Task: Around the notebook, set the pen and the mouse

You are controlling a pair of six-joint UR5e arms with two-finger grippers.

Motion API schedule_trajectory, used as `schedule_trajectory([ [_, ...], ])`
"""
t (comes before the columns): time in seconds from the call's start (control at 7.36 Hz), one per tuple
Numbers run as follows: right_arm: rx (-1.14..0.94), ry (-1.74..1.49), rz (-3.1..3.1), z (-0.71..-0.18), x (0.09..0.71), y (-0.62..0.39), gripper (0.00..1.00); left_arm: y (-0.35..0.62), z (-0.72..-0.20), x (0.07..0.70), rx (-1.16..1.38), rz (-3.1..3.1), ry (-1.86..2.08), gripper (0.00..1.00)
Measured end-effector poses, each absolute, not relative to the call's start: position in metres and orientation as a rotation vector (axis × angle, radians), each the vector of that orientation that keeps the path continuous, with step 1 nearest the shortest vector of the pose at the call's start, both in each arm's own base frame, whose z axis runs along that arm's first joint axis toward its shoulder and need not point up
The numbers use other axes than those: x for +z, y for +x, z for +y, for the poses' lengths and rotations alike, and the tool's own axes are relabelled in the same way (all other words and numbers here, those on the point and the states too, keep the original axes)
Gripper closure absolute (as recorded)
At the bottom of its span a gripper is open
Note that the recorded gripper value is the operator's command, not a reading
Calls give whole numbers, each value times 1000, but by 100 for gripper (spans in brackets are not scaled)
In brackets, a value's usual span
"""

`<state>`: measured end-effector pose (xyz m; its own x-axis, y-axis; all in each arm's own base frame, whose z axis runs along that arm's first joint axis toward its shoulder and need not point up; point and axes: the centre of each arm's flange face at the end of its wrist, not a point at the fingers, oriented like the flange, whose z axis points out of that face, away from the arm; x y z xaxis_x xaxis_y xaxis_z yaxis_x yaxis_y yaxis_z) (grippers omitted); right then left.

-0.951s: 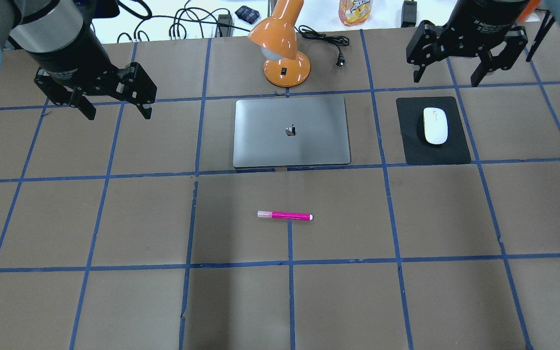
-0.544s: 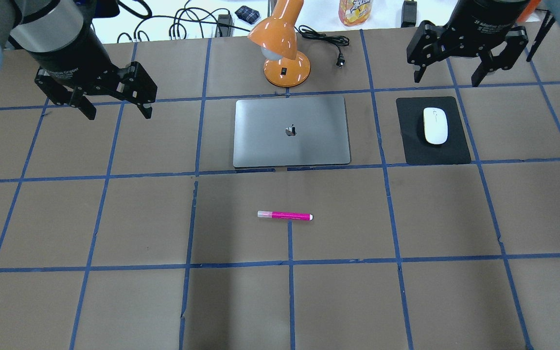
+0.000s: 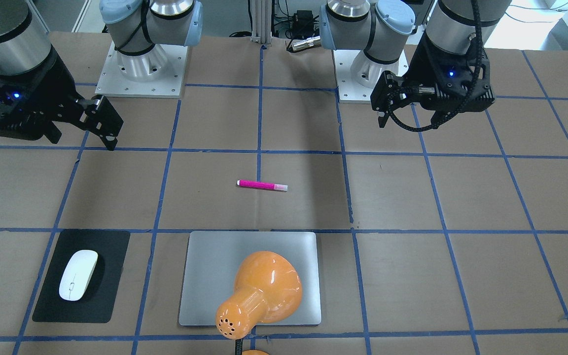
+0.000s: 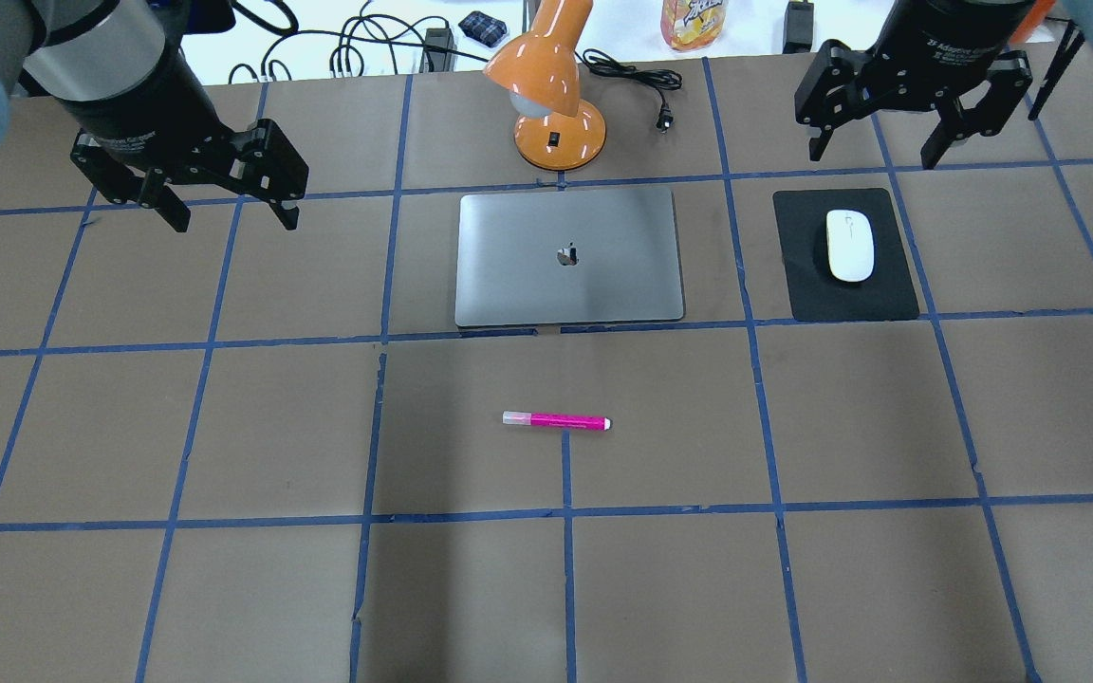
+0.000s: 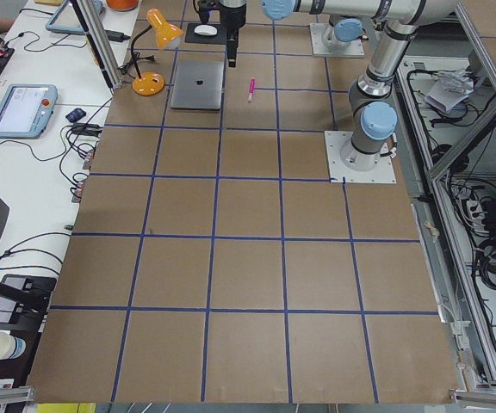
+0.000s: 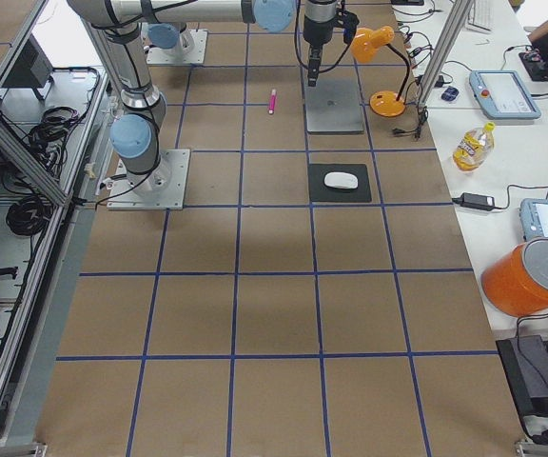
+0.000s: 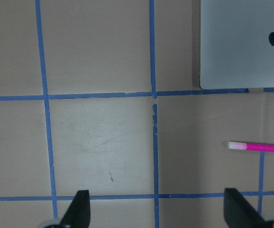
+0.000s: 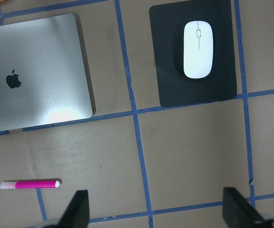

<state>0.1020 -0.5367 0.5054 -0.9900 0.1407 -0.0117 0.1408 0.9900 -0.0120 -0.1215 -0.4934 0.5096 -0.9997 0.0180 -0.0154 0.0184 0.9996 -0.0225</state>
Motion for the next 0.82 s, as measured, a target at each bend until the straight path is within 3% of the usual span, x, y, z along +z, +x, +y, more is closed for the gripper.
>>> schedule_trajectory([
  [0.82, -17, 221, 3123, -536, 505, 102, 0, -121, -492, 514, -51, 3124, 28, 0],
])
